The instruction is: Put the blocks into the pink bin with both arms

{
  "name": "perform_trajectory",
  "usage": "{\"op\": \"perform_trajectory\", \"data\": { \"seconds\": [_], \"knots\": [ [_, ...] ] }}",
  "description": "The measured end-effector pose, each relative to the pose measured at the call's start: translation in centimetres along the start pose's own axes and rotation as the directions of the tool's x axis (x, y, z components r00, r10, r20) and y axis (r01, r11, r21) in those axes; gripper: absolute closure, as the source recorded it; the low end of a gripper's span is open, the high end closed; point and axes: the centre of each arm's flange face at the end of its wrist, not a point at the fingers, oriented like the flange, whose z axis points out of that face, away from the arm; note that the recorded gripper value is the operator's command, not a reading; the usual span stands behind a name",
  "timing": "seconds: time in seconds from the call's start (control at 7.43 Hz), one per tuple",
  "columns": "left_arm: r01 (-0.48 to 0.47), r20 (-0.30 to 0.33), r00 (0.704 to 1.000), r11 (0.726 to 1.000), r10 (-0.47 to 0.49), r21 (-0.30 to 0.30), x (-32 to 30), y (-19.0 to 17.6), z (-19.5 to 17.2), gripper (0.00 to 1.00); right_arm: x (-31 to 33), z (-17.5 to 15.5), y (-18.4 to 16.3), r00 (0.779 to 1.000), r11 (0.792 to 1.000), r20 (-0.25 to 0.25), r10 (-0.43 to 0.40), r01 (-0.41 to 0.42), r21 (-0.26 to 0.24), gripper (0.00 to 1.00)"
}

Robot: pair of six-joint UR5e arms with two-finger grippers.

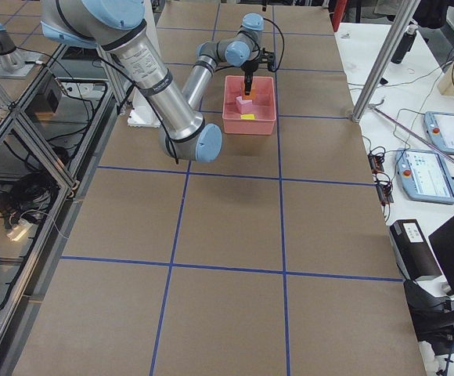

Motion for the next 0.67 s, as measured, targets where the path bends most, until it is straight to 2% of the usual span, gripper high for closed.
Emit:
{"op": "perform_trajectory", "data": {
  "seconds": [0.27,0.67],
  "knots": [
    [0.002,-0.001,1.0,1.0,-0.002,-0.003,-0.1,0.0,0.1,0.0,0.1,-0.2,-0.5,1.0,1.0,-0.004,-0.009,0.01,0.016,0.0],
    [0.014,0.001,1.0,1.0,-0.014,-0.018,-0.9,0.5,0.9,0.0,6.7,-3.5,-6.5,0.999,0.999,0.004,-0.041,0.041,0.002,0.0]
  ]
}}
